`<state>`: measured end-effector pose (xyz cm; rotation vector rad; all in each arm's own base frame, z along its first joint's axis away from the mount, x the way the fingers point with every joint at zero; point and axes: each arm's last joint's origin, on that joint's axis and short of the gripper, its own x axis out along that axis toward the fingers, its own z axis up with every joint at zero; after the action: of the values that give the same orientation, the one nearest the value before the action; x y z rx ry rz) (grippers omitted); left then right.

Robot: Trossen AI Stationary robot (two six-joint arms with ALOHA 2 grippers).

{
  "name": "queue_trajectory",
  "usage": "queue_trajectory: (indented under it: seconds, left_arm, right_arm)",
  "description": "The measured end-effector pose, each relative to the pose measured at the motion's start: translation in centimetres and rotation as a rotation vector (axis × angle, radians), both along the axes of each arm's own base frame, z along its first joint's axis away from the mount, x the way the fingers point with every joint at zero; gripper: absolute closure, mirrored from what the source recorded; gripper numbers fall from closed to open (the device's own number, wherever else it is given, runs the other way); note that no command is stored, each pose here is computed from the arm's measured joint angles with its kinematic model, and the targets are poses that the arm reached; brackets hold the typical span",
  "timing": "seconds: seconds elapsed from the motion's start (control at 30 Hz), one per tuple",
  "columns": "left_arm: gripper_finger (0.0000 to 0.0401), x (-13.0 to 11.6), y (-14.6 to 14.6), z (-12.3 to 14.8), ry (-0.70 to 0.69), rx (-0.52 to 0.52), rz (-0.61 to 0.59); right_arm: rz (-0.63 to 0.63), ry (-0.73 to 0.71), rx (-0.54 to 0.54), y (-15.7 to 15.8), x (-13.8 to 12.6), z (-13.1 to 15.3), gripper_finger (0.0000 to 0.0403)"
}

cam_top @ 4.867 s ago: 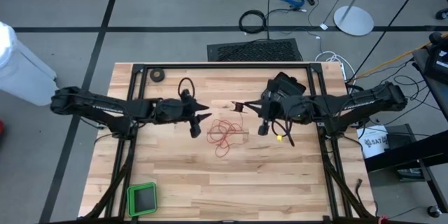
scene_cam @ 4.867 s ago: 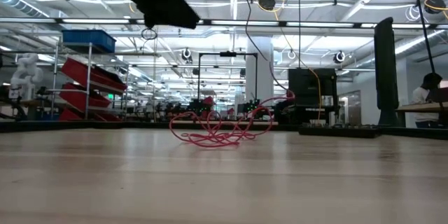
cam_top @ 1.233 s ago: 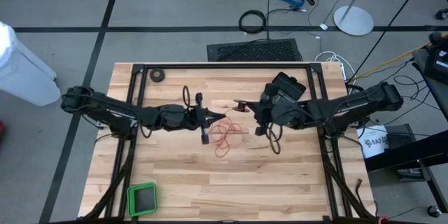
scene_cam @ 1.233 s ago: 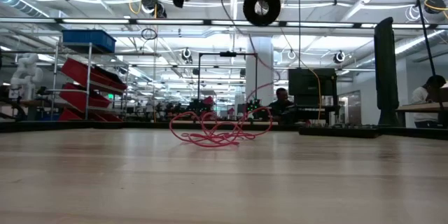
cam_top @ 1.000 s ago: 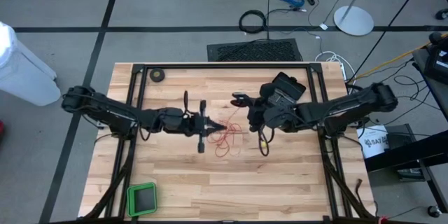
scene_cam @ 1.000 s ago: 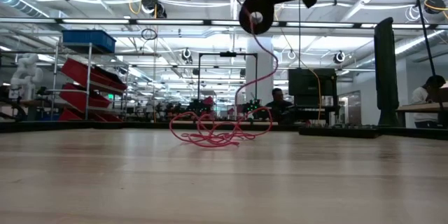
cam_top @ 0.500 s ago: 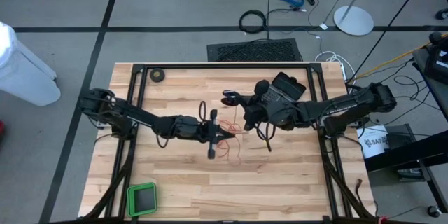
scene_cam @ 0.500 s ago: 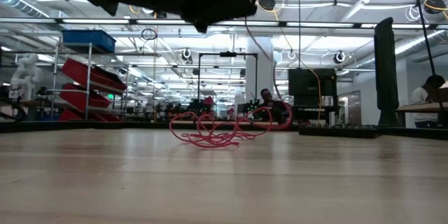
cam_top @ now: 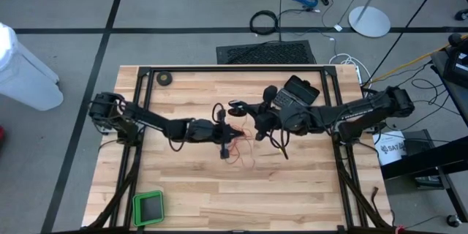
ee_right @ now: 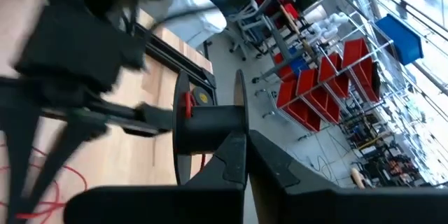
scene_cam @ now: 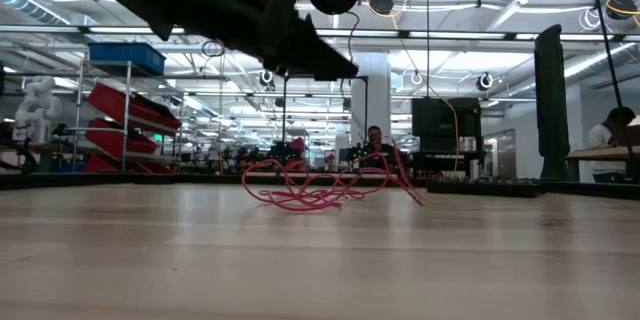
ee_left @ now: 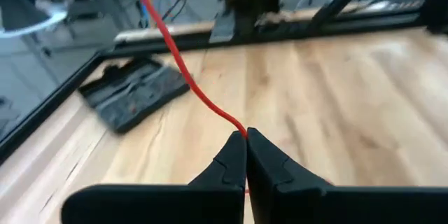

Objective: Coil cords
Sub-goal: Uncoil the red wire from the spool

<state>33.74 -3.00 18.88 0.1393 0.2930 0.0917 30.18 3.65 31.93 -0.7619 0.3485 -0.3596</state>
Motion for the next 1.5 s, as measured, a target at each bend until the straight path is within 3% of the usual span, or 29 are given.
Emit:
queue_trajectory:
  seconds: [0.2,0.33,0.47,0.7,0.87,1.17,1.5]
  left_arm:
    - [0.0323,-0.7,0.9,0.0,0.092,-0.021,-0.024]
    - [0.0261,-1.7,1.0,1.3,0.117,-0.016,-0.016]
    - [0.023,-3.1,1.1,3.6,0.104,-0.016,-0.014]
    - [0.0226,-6.1,0.7,8.2,-0.028,-0.012,-0.023]
    - [0.0226,-7.6,-0.7,10.1,-0.096,0.038,-0.095]
    - [0.0225,-8.1,-2.6,10.3,-0.105,0.161,-0.13]
    - [0.0225,-7.8,-3.1,10.0,-0.107,0.08,-0.143]
  right_arm:
    - [0.003,0.003,-0.011,1.1,-0.7,0.3,0.0403]
    - [-0.026,-0.025,0.002,1.4,-1.7,1.2,0.0403]
    - [0.003,-0.031,0.02,2.0,-2.6,1.7,0.0403]
    - [0.071,0.045,-0.093,3.1,-3.1,1.6,0.0403]
    - [0.074,0.055,-0.11,3.1,-3.1,1.6,0.0403]
    - [0.385,0.122,-0.203,4.4,-3.1,1.2,0.0403]
    - [0.455,0.118,-0.353,5.1,-3.2,1.6,0.0403]
